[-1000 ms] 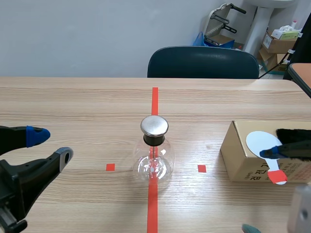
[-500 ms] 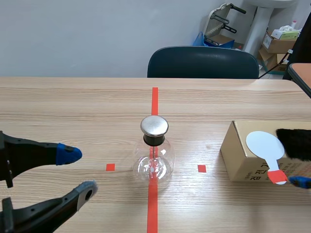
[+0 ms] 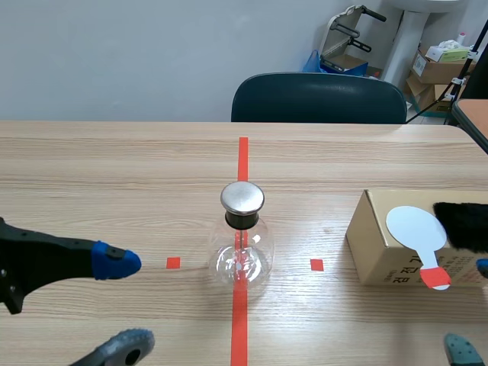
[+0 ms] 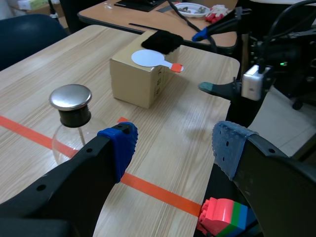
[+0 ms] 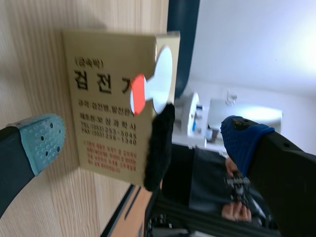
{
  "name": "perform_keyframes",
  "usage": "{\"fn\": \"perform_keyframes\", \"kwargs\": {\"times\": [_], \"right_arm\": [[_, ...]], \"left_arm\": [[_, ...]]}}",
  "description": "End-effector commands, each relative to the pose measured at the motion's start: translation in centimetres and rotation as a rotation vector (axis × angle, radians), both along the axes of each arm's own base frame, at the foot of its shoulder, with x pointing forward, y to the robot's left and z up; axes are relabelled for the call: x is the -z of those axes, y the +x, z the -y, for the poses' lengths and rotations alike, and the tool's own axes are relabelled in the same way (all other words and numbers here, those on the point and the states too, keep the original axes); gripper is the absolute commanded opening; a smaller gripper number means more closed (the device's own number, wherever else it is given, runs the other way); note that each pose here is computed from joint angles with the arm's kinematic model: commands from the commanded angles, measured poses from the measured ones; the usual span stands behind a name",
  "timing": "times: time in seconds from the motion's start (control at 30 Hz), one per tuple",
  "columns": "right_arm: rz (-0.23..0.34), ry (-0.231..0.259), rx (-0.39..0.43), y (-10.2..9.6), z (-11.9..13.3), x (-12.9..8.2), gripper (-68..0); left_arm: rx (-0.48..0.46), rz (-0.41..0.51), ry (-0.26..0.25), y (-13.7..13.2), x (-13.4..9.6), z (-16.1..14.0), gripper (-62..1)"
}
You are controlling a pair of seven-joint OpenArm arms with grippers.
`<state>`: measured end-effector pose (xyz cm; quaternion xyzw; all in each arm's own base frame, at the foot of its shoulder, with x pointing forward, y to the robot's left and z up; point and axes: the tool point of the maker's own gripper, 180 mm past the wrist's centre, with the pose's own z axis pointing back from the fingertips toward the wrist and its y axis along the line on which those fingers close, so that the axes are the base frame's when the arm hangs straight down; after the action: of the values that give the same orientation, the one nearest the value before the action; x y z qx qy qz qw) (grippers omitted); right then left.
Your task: Do the electroscope experiment
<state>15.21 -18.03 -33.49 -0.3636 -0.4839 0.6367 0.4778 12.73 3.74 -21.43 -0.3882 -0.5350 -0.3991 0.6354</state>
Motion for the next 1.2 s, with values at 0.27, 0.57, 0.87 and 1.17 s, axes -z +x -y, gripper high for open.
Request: {"fn": "perform_keyframes", "kwargs": {"times": [0.27, 0.57, 0.87, 1.17], "right_arm": [[0.079, -0.012, 0.092, 3.2, 0.0, 1.2, 0.4], [0.11, -0.018, 0.09, 4.3, 0.1, 0.8, 0.4], [0.127, -0.008, 0.066, 5.1, -0.4, 0.4, 0.4], [0.128, -0.007, 0.057, 5.1, -0.6, 0.4, 0.4]], "left_arm": [[0.054, -0.009, -0.06, -1.7, -0.6, 1.0, -25.3], [0.055, -0.014, -0.048, -1.8, -0.4, 1.0, -25.3], [0.056, -0.016, -0.043, -1.8, -0.3, 1.0, -25.3], [0.057, -0.022, -0.027, -1.8, 0.0, 1.0, -25.3]]}}
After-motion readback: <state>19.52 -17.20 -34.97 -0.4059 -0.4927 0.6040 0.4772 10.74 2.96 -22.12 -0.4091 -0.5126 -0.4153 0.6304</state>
